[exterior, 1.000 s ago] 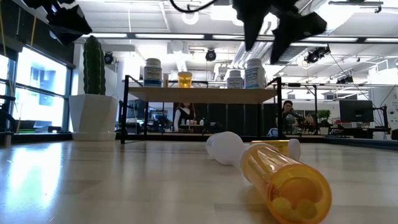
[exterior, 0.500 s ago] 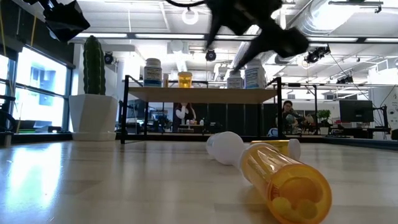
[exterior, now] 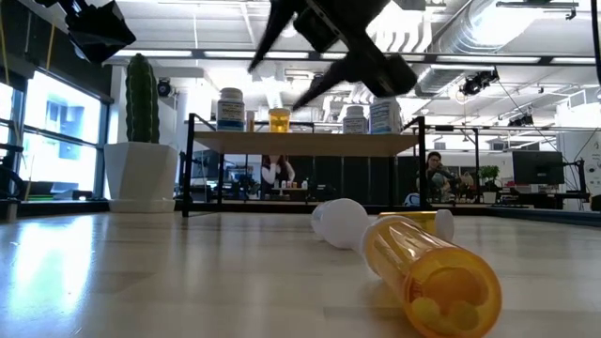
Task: Pick and place medicine bottles onto shelf by color
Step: Put the white pill bottle on the shelf
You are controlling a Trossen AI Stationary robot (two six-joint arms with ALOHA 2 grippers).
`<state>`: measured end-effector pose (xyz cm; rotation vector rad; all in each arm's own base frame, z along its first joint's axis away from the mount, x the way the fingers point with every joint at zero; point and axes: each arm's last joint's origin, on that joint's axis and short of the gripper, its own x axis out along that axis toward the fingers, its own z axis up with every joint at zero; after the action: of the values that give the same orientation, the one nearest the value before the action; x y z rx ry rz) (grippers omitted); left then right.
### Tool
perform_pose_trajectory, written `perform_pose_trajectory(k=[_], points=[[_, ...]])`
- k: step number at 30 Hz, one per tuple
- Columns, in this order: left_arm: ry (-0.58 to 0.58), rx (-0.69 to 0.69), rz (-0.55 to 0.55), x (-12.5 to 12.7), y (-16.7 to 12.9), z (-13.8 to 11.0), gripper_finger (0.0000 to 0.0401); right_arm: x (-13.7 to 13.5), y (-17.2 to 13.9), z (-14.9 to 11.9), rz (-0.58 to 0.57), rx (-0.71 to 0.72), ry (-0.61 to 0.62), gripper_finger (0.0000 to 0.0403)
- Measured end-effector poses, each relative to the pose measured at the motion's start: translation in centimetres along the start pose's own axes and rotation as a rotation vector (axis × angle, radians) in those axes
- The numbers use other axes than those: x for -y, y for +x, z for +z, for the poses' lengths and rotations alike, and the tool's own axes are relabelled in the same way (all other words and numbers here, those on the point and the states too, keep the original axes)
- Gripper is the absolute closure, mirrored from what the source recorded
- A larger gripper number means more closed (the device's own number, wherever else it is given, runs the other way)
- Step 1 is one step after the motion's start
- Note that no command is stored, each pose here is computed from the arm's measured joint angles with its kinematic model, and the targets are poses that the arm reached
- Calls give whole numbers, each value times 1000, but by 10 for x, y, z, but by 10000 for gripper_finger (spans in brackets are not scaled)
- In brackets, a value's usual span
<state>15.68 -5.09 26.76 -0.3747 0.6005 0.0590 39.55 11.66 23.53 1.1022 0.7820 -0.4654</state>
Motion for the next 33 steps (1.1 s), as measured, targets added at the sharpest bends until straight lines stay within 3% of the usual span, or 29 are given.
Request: perform_pose_trajectory(k=[3,11,23,33], points=[[0,0,0,0,0,0,153,-7,-5,2,14,14,-21,187],[5,6,10,0,0,0,153,-2,-16,4,-147,11,-60,187],[7,6,10,0,0,0,153,5,-17,6,-221,49,-61,187],[7,5,11,0,0,0,153,15,6,-2,-302,22,-62,187]])
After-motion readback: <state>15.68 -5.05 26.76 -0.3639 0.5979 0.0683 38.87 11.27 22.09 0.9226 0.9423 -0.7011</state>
